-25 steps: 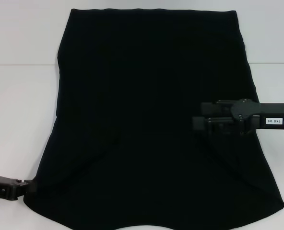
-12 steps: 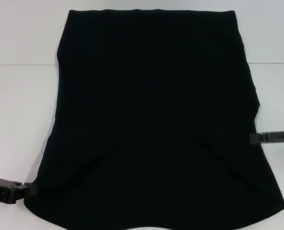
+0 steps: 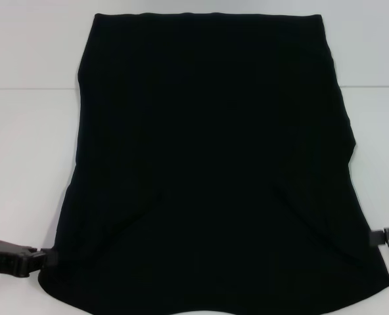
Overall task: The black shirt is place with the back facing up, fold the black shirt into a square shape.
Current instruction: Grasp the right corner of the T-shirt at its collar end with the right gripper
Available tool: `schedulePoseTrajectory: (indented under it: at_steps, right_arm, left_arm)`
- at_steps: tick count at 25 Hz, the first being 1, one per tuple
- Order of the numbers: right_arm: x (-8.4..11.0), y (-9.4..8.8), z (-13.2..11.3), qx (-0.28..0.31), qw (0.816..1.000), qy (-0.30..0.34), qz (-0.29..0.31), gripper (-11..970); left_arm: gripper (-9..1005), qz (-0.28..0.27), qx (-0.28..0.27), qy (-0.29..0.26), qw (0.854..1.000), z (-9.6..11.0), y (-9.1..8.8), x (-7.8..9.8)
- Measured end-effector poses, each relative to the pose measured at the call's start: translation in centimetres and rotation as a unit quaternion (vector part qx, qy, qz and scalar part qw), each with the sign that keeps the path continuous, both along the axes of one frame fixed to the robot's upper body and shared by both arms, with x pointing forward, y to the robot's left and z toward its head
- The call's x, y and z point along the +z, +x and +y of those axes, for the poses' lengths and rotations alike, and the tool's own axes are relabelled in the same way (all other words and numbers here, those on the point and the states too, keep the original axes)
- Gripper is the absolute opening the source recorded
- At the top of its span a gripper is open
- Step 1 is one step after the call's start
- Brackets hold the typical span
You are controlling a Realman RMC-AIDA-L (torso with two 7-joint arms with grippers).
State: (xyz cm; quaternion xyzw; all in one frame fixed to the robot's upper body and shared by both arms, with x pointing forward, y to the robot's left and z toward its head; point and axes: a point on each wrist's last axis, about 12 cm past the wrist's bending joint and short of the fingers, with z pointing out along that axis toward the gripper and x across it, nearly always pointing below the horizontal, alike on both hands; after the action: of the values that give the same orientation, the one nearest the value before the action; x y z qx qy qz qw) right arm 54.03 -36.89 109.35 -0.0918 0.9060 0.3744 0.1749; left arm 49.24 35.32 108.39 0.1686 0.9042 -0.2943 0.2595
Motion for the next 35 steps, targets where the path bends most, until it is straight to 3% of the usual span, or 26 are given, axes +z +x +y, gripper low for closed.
schedulePoseTrajectory:
  at_steps: [15,27,35]
  right_arm:
    - [-1.1,-1.2,-0.1,0.009,0.999,-0.021,0.049,862]
    - [-1.4,-0.8,0.9,0.021,0.998,-0.029,0.060,856]
    - [-1.2,-0.1,2.8,0.048,0.997,-0.020,0.062,825]
  left_arm:
    - [37,-0.007,-0.013,-0.006,1.000,-0.6,0.7,0.1]
    - [50,-0.008,-0.013,-0.003,1.000,-0.5,0.7,0.1]
    - [58,-0.011,-0.011,-0.001,1.000,-0.5,1.0,0.2]
